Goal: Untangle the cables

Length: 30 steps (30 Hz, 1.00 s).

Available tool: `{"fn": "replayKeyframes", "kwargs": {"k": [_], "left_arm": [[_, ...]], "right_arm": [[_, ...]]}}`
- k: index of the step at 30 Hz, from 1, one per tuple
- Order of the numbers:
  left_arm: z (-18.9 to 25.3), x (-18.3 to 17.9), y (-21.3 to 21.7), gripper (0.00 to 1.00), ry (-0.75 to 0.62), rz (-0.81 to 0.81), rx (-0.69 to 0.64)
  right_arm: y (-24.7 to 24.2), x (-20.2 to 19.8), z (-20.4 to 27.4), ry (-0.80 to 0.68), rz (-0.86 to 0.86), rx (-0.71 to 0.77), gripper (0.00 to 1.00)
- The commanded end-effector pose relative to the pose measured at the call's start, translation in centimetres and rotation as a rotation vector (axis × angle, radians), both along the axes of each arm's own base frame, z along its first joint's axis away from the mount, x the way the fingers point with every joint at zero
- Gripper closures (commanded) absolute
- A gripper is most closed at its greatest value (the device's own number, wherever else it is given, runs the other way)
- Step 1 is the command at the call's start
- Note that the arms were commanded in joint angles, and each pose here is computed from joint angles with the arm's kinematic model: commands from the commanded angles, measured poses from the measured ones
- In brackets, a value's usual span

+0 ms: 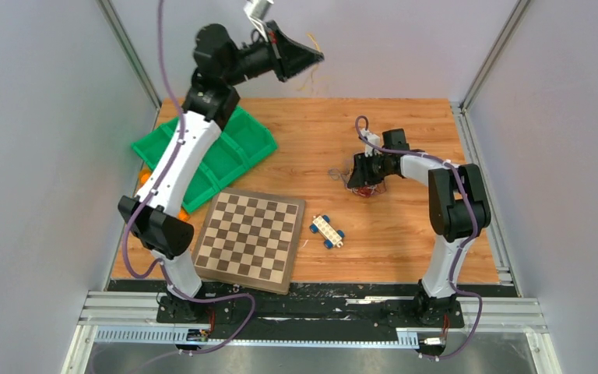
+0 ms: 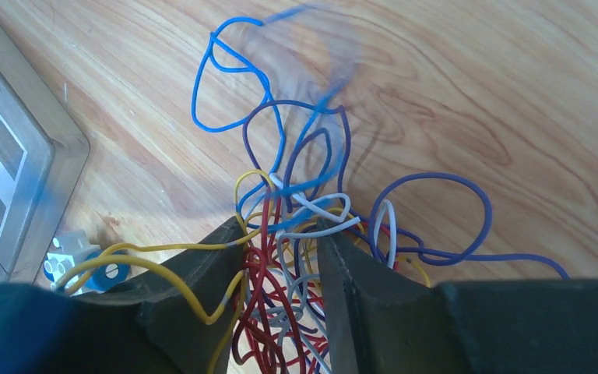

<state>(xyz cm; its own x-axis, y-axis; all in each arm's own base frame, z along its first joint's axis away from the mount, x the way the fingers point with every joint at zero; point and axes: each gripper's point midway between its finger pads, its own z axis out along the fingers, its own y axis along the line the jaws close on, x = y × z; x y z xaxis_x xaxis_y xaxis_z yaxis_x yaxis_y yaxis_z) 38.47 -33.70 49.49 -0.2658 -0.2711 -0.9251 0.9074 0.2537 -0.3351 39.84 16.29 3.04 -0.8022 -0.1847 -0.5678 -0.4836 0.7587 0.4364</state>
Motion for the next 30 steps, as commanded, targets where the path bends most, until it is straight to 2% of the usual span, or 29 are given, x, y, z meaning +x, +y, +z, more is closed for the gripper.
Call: {"fn": "replayKeyframes", "kwargs": {"k": [1,5,10,13,17,22,30], "left_arm": [[5.7,-2.2,4.6,1.0,-0.112,0.043,0.008],[6.8,-2.0,8.6,1.0,-0.151,0.124,0.052],[5.8,-1.5,16.1,1.0,-0.116,0.297,0.122],[2.6,-0.4,21.7,1.0,-0.047,0.411,0.183],[-2.6,-1.0,27.3,1.0,0.084,0.468,0.266],[-8.2,-0.9,33.2,1.0,0.172,0.56,0.365],[-13.1,1.5,40.4,1.0,0.266,0.64,0.36]], "right_arm": [[-1.7,-1.4,-1.2,0.078,-0.037,-0.052,0.59],[-2.1,-1.8,-1.4,0.088,-0.037,-0.065,0.59],[-2.3,-1.9,-0.8,0.072,-0.021,-0.071,0.58],[-2.2,-1.9,-0.3,0.059,-0.009,-0.074,0.58],[-2.5,-1.9,0.0,0.043,0.008,-0.09,0.57],[-2.6,-2.2,-0.2,0.048,0.027,-0.1,0.57],[-2.7,-2.2,-0.5,0.076,0.034,-0.107,0.57]]}}
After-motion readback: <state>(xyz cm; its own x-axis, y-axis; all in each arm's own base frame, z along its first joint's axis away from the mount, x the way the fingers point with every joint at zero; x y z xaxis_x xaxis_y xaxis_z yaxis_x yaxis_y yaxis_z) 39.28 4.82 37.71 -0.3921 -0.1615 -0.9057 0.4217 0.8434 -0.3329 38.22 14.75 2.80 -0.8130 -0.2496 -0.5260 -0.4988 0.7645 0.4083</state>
